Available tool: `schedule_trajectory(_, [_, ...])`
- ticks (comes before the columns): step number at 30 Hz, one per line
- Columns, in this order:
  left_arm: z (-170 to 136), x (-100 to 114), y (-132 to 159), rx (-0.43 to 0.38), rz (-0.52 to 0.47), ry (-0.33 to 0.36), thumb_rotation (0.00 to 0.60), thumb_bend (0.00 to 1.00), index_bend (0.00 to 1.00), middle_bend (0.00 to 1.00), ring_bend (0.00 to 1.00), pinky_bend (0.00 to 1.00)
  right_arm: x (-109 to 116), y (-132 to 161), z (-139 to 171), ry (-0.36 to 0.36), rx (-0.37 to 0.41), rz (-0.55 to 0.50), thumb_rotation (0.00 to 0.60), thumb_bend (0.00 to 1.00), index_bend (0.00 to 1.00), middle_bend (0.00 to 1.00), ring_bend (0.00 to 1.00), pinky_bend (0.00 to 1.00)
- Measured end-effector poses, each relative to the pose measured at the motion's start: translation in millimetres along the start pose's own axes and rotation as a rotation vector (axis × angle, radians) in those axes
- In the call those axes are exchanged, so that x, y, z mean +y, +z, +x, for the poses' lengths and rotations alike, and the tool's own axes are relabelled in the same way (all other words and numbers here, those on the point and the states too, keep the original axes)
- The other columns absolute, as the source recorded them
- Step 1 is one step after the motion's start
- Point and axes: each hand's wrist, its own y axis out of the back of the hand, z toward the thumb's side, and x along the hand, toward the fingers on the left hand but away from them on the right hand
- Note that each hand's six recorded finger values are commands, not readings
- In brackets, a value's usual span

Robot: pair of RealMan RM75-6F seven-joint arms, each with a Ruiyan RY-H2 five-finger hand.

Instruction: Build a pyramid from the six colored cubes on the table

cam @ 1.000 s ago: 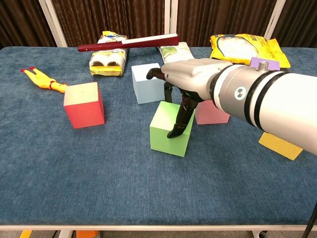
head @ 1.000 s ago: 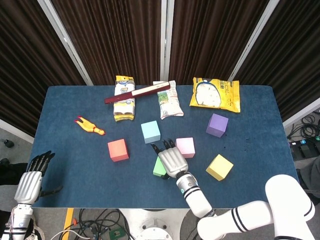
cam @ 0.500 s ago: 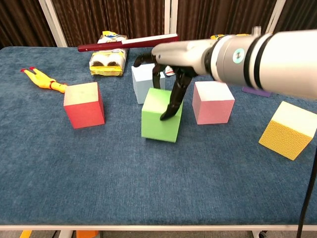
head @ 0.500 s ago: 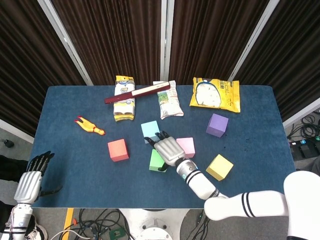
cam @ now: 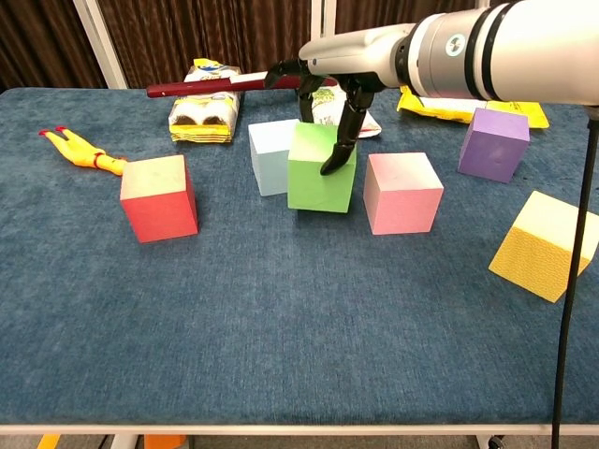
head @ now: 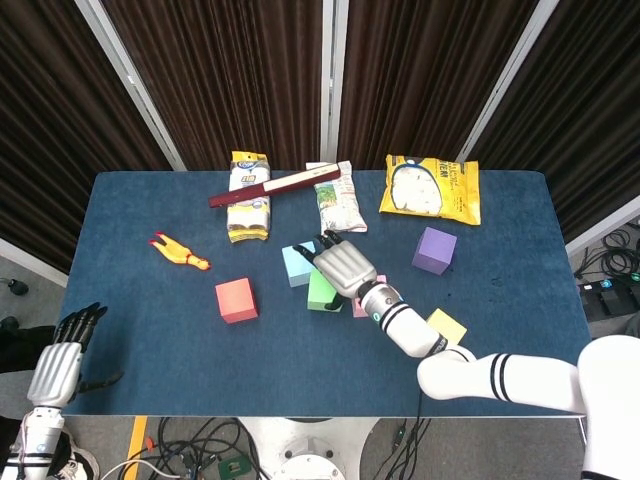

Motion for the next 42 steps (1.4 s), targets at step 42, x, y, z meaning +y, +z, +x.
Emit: schedule_trajectory(42, [-0.4, -1.5, -0.9, 0.003, 0.010, -0.015, 0.600, 0.00, 0.09, 0.03, 0.00, 0.04, -21.4, -18.0, -1.8, 0.043, -0.017, 0.075, 0.600, 0.00, 0.00, 0.42, 0.05, 0.00])
